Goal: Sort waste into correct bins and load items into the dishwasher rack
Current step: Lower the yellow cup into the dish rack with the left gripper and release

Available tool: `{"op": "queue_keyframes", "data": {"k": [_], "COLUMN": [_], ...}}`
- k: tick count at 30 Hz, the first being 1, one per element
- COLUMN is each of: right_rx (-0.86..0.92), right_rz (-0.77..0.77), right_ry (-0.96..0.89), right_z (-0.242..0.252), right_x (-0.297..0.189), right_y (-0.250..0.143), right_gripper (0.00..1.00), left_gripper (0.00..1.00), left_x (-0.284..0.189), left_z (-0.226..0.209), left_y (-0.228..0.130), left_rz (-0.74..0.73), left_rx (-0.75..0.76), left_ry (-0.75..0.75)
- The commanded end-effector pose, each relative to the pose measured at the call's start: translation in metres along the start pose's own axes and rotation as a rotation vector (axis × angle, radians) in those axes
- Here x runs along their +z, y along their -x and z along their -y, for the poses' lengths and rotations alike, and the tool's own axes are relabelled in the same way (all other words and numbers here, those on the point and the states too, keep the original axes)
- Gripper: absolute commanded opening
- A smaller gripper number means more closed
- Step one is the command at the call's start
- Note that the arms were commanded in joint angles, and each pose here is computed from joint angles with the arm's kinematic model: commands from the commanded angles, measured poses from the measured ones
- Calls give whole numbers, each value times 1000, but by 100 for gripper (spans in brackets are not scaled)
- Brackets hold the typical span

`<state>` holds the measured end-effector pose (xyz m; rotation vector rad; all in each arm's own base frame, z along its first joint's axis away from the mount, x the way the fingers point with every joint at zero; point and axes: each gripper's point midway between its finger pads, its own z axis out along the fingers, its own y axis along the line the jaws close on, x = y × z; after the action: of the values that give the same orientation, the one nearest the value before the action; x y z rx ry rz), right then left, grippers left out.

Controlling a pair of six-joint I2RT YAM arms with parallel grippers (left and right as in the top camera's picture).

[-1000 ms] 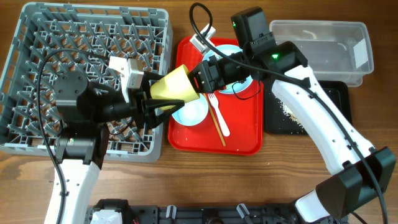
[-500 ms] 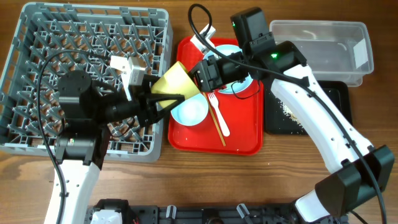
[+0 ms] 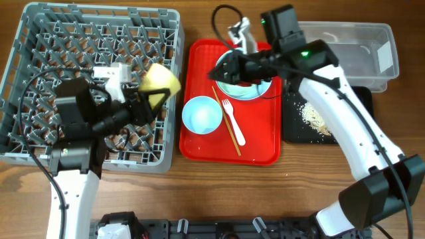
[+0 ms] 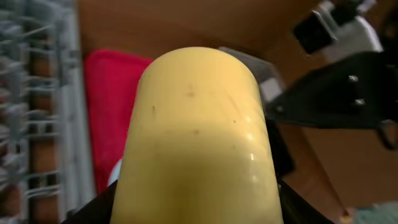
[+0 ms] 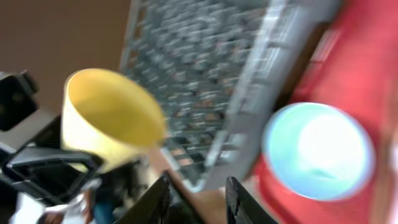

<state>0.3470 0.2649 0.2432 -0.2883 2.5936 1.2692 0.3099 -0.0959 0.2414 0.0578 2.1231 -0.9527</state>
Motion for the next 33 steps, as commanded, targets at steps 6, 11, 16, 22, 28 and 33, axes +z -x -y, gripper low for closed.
{"op": "queue_keyframes", "data": {"k": [6, 11, 16, 22, 28, 33], "right_rx": [-1, -13, -29, -14, -1, 3], "right_rz": [16, 50, 111, 167, 151, 145], "right_ry": [-403, -506, -527, -537, -539, -539], "right_z": [85, 98, 94, 93, 94, 95], "right_x": [-43, -81, -117, -139, -138, -138], "right_y": [-7, -11, -14, -13, -17, -19], "right_gripper": [32, 33, 33, 37, 37, 37], "left_gripper": [15, 18, 8, 6, 10, 11], "left_x": [-41, -78, -104, -100, -90, -78], "left_z": [-88, -107, -122, -136, -153, -170], "left_y": [-16, -10, -12, -23, -49, -64], "left_rz": [-29, -24, -21, -83, -222, -311], "left_rx": [-159, -185, -214, -256, -323, -366], "left_ry": [516, 739, 879, 907, 930, 943]}}
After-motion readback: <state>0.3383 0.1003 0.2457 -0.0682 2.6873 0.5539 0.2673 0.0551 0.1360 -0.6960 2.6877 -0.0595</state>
